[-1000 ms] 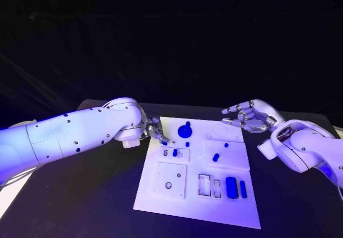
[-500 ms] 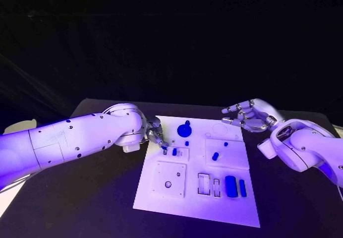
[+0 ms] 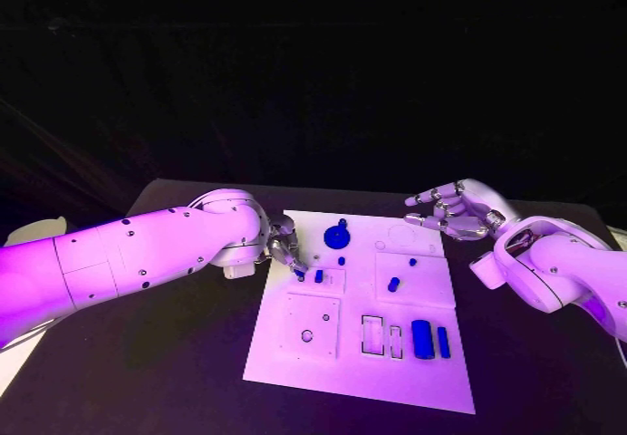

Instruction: Assemble the parts on the task board

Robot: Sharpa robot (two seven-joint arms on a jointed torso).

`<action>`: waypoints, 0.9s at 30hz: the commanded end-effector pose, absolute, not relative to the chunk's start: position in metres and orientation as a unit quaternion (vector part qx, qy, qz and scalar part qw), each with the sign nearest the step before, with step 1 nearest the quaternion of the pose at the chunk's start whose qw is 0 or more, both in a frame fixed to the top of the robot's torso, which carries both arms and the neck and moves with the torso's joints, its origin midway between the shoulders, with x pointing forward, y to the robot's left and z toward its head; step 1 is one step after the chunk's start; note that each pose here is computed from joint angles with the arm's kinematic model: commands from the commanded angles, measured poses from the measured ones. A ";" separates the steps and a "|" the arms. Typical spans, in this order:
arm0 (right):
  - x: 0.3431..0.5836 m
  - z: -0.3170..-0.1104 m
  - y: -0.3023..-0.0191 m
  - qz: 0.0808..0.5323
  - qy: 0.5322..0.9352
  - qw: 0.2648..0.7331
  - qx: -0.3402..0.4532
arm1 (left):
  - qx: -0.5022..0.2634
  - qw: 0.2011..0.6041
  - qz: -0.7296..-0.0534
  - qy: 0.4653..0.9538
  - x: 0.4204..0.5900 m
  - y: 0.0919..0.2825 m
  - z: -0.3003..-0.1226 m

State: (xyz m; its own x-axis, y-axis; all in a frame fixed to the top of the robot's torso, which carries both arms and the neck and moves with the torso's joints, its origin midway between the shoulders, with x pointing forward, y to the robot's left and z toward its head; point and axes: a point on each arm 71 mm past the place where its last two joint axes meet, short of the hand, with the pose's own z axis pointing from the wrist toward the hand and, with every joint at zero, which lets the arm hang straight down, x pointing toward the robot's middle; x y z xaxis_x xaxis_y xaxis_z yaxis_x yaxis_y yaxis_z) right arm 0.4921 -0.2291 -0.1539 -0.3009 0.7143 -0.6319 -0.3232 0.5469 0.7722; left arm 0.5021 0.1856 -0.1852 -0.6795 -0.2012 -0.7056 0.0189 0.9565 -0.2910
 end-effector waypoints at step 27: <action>0.491 -0.155 -0.227 0.458 0.668 0.569 0.142 | -0.018 0.381 -0.130 0.915 0.501 0.183 -0.194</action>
